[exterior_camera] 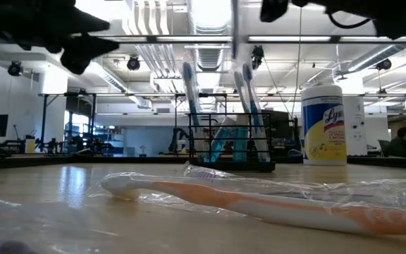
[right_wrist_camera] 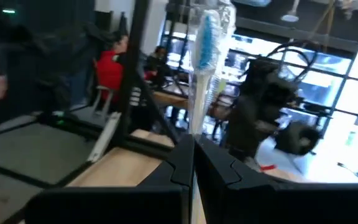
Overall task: Pick & Place toothbrushing station
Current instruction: Put the blue toothbrush into the black wire organizer
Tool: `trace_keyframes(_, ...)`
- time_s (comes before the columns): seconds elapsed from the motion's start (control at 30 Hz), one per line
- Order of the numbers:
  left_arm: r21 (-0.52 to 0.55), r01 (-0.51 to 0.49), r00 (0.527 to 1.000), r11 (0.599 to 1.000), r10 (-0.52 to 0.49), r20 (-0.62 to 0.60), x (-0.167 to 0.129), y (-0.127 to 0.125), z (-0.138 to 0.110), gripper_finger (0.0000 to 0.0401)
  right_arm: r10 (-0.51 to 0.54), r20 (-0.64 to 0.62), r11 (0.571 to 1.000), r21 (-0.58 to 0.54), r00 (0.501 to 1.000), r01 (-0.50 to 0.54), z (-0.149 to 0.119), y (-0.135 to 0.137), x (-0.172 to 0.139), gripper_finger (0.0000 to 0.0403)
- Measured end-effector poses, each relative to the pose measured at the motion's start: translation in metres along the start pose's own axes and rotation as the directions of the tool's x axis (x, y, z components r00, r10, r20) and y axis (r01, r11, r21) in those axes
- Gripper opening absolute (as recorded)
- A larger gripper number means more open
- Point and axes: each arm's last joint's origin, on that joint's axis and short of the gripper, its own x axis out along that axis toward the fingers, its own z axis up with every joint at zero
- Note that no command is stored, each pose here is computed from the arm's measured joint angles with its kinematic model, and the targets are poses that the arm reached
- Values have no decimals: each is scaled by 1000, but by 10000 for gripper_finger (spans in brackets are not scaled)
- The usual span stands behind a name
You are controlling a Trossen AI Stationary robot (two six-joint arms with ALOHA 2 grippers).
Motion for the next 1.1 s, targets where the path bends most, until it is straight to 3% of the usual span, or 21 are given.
trace_keyframes(0.3, 48, 115, 993, 992, -113, -25, 38, -20, 17, 264, -60, -7, 997, 44, 998, 60, -2, -25, 10, 8)
trace_keyframes(0.7, 95, 43, 999, 995, -46, 23, 84, -41, 54, 268, -63, 30, 998, 3, 998, 62, 6, -29, 20, 8)
trace_keyframes(1.1, 104, 47, 999, 993, -46, -15, 116, -51, 57, 267, -67, 48, 998, -1, 997, 67, 14, -32, 27, 8)
